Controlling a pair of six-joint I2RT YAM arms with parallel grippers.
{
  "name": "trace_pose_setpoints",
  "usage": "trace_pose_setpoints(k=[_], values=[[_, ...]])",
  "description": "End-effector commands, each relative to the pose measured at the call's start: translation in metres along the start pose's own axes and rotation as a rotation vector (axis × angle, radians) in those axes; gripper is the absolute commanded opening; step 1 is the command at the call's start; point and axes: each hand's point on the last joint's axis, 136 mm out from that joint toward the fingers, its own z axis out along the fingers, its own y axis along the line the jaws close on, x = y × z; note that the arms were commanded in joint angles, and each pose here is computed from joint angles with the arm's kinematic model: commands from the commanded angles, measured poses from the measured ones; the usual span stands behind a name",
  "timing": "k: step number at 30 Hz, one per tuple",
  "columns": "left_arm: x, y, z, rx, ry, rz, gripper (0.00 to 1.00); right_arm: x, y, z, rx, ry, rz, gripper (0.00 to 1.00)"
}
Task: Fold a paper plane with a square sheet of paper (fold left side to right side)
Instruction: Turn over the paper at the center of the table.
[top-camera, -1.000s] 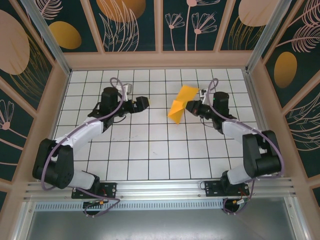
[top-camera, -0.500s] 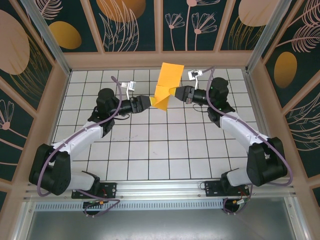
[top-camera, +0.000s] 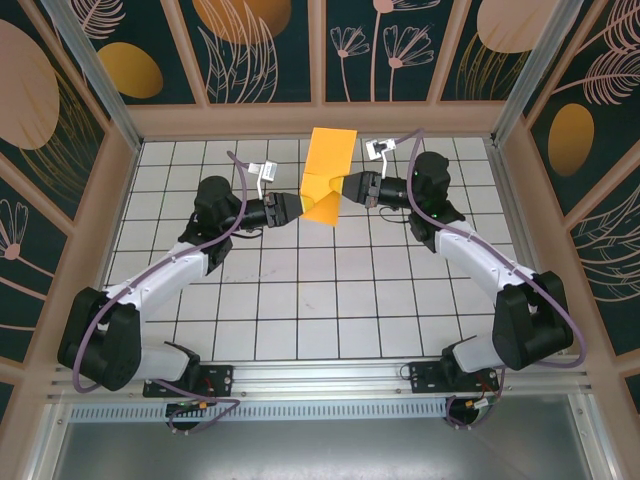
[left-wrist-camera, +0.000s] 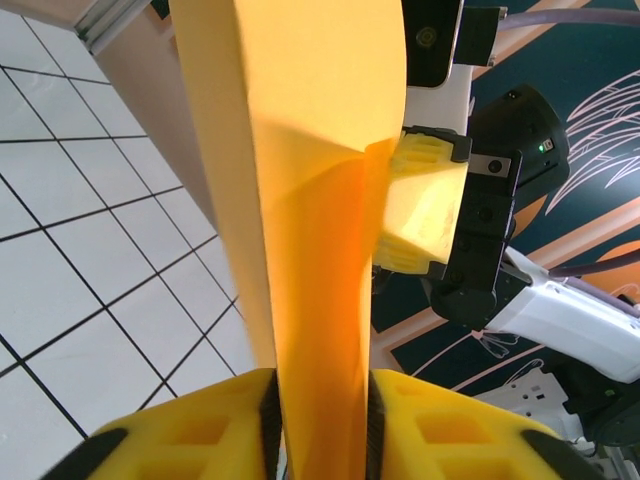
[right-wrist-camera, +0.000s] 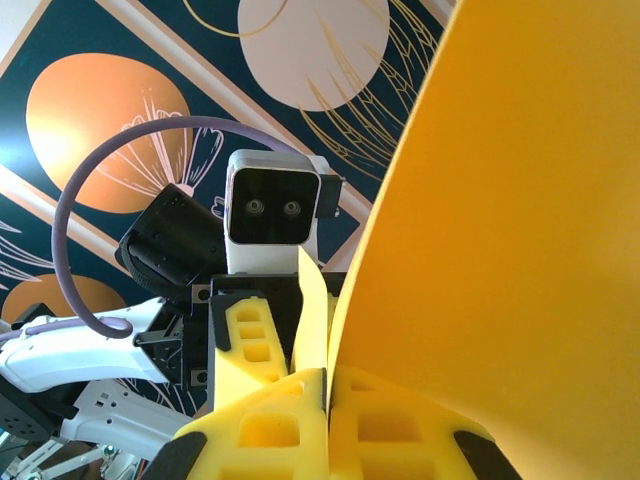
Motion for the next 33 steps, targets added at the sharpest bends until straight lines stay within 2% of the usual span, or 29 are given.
trace_pose_setpoints(k=[1, 4, 6, 9, 11, 13, 16, 18, 22, 24, 26, 33], values=[[-0.006, -0.009, 0.001, 0.015, 0.003, 0.061, 0.19, -0.001, 0.003, -0.002, -0.013, 0.002, -0.028, 0.02], [-0.005, -0.002, 0.001, -0.020, 0.006, 0.068, 0.09, 0.000, -0.002, -0.006, 0.013, -0.001, -0.021, 0.10], [-0.006, 0.005, 0.000, -0.069, 0.001, 0.084, 0.06, 0.001, -0.011, -0.012, 0.058, -0.007, -0.008, 0.17], [-0.007, 0.026, -0.004, -0.234, 0.001, 0.123, 0.00, -0.001, -0.031, -0.031, 0.168, -0.042, 0.014, 0.32], [-0.006, 0.044, -0.010, -0.390, 0.013, 0.167, 0.00, -0.002, -0.050, -0.051, 0.283, -0.083, 0.037, 0.43], [-0.009, 0.057, -0.019, -0.547, 0.018, 0.210, 0.00, -0.003, -0.081, -0.082, 0.498, -0.135, 0.071, 0.52], [-0.007, 0.082, -0.039, -0.802, 0.047, 0.235, 0.00, 0.008, -0.121, -0.135, 0.848, -0.176, 0.115, 0.58], [-0.003, 0.099, -0.056, -1.004, 0.086, 0.242, 0.00, 0.018, -0.139, -0.170, 1.028, -0.196, 0.164, 0.59], [0.012, 0.119, -0.091, -1.409, 0.231, 0.267, 0.00, 0.038, -0.158, -0.231, 1.264, -0.268, 0.255, 0.62], [0.021, 0.123, -0.101, -1.550, 0.311, 0.270, 0.00, 0.046, -0.160, -0.247, 1.294, -0.300, 0.280, 0.62], [0.031, 0.126, -0.102, -1.634, 0.381, 0.276, 0.00, 0.050, -0.160, -0.255, 1.293, -0.332, 0.294, 0.64], [0.072, 0.135, -0.062, -1.729, 0.653, 0.276, 0.00, 0.057, -0.159, -0.261, 1.275, -0.343, 0.309, 0.64]])
